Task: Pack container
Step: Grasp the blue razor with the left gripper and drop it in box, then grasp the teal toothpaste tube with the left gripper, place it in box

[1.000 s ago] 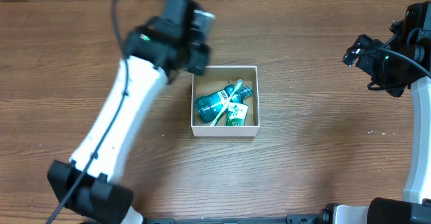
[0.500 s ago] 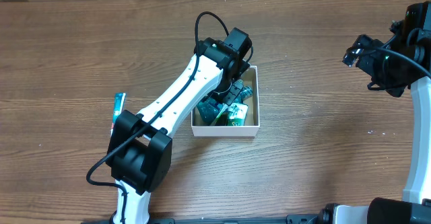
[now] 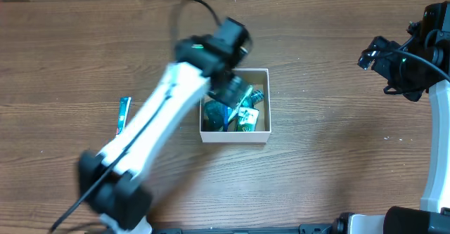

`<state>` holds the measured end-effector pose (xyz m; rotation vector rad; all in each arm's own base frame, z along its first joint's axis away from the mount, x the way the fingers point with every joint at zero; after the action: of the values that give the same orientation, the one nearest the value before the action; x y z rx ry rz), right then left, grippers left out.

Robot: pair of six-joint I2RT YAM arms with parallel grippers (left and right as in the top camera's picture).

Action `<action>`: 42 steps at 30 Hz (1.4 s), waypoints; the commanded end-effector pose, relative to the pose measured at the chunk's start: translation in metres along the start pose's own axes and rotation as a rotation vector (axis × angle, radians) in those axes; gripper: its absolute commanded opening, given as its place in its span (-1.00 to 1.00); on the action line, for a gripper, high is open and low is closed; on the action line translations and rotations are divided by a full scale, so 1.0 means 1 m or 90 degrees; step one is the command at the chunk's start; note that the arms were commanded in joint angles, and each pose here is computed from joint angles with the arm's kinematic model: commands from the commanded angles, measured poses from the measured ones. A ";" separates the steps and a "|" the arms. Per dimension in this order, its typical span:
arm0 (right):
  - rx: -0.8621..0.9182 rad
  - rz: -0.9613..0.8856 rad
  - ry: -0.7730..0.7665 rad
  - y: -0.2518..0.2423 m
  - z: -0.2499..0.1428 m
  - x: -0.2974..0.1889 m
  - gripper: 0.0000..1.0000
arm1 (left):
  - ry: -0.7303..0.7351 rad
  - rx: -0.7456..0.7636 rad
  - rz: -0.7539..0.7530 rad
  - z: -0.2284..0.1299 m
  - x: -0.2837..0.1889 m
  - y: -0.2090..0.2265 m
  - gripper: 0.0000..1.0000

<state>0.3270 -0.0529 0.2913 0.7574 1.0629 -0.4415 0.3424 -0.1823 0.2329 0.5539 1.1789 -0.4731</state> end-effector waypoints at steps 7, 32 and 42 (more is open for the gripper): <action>-0.006 0.005 -0.002 0.002 -0.001 -0.001 1.00 | 0.032 -0.478 0.067 -0.109 -0.035 0.154 1.00; -0.006 0.005 -0.002 0.002 -0.001 -0.001 1.00 | 0.194 -0.466 -0.014 -0.232 0.147 0.148 1.00; -0.006 0.005 -0.002 0.002 -0.001 -0.001 1.00 | 0.178 -0.458 -0.006 -0.228 0.168 0.156 0.98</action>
<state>0.3270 -0.0529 0.2912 0.7577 1.0632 -0.4419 0.3247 0.0722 0.0388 -0.0166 1.5092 0.0638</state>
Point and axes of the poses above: each gripper's point midway between its finger pads, its own x axis out along the fingers, its own y axis along the line the jaws close on, z = x × y, the point moved 4 cm from there along -x, back along the fingers, and after that the axes turned 15 degrees about x, right-handed, at the moved point
